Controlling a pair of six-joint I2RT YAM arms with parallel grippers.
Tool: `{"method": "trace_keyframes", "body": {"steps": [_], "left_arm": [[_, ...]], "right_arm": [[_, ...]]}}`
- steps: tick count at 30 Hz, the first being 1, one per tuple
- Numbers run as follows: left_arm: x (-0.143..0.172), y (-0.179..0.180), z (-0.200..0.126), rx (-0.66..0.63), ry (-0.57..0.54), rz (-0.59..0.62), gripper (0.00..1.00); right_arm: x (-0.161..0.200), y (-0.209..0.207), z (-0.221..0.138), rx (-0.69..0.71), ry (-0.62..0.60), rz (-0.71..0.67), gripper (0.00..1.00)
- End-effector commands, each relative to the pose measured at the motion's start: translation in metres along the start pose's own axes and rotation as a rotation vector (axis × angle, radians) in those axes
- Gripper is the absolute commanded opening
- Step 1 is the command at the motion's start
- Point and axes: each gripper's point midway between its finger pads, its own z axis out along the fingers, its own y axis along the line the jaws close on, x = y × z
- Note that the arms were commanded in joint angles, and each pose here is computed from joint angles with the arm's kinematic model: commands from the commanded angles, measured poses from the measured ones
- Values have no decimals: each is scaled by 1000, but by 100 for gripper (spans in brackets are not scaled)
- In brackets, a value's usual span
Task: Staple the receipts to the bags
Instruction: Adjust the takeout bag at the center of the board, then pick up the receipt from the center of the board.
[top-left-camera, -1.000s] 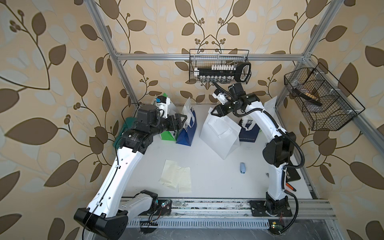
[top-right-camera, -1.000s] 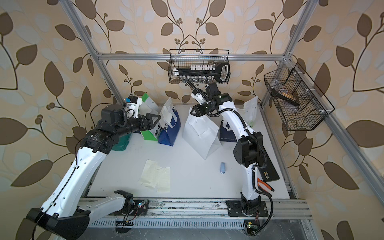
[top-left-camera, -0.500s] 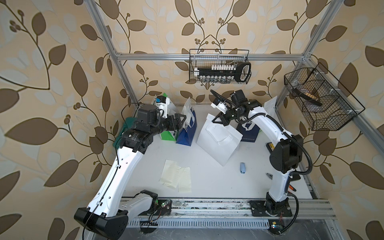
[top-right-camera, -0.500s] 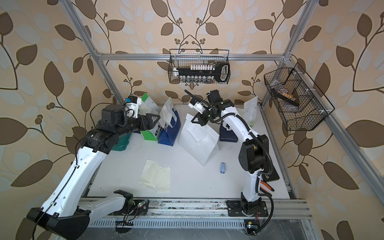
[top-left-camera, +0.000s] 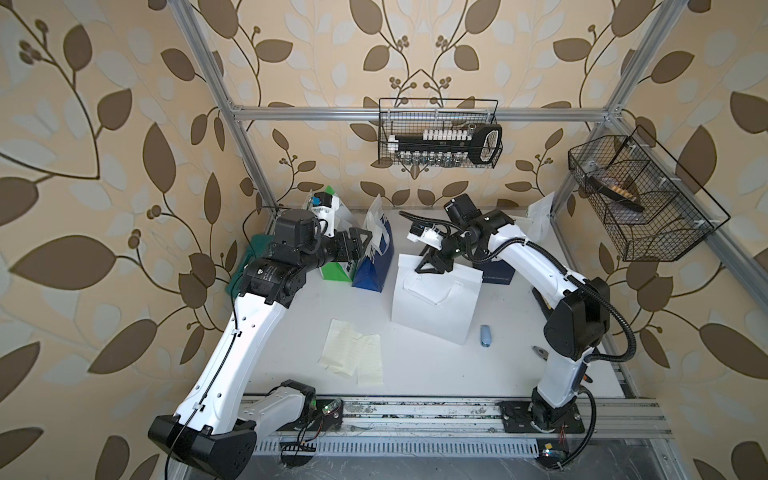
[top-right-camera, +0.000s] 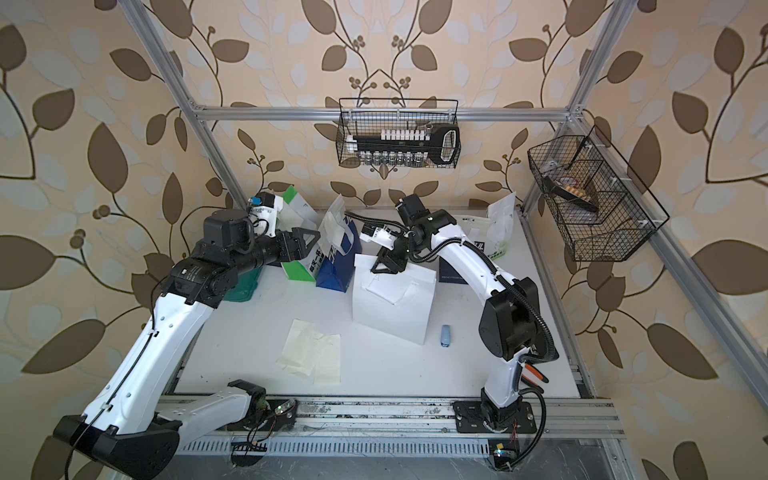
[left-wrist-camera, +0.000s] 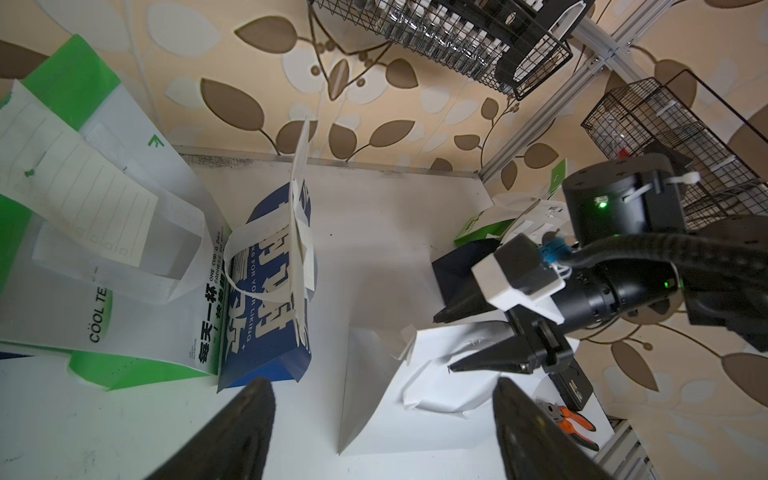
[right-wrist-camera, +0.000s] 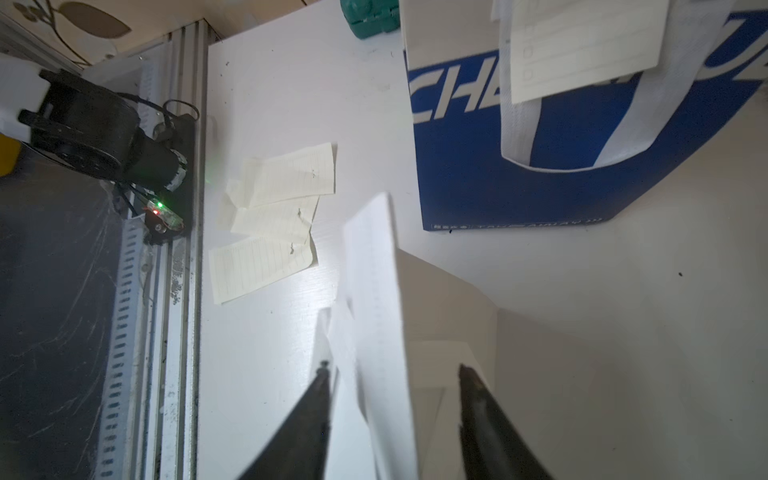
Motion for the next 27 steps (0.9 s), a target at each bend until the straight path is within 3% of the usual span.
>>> {"method": "trace_keyframes", "body": {"steps": [1, 6, 9, 10, 11, 13, 17, 21, 27], "left_arm": [[-12, -8, -11, 27, -48, 6, 84], [-17, -13, -29, 31, -103, -1, 87], [-25, -11, -48, -5, -169, -2, 94], [-28, -11, -54, -13, -195, 3, 99], [-30, -11, -60, -25, -214, 3, 99], [-36, -11, -74, -45, -257, 11, 99], [-47, -9, -103, -106, -342, 31, 99], [-56, -8, -131, -145, -429, 26, 99], [-55, -20, -151, -102, -465, 30, 99]], "right_arm": [[-17, -2, -23, 122, -66, -30, 66], [-58, 20, -67, 194, -238, -45, 70], [-82, 48, -98, 218, -389, -42, 71], [-90, 54, -108, 246, -448, -12, 71], [-95, 61, -118, 255, -497, 19, 75], [-98, 79, -124, 236, -554, 116, 75], [-87, 145, -93, 135, -529, 175, 71], [-59, 189, -38, 63, -431, 290, 63], [-12, 224, 49, 110, -284, 347, 61]]}}
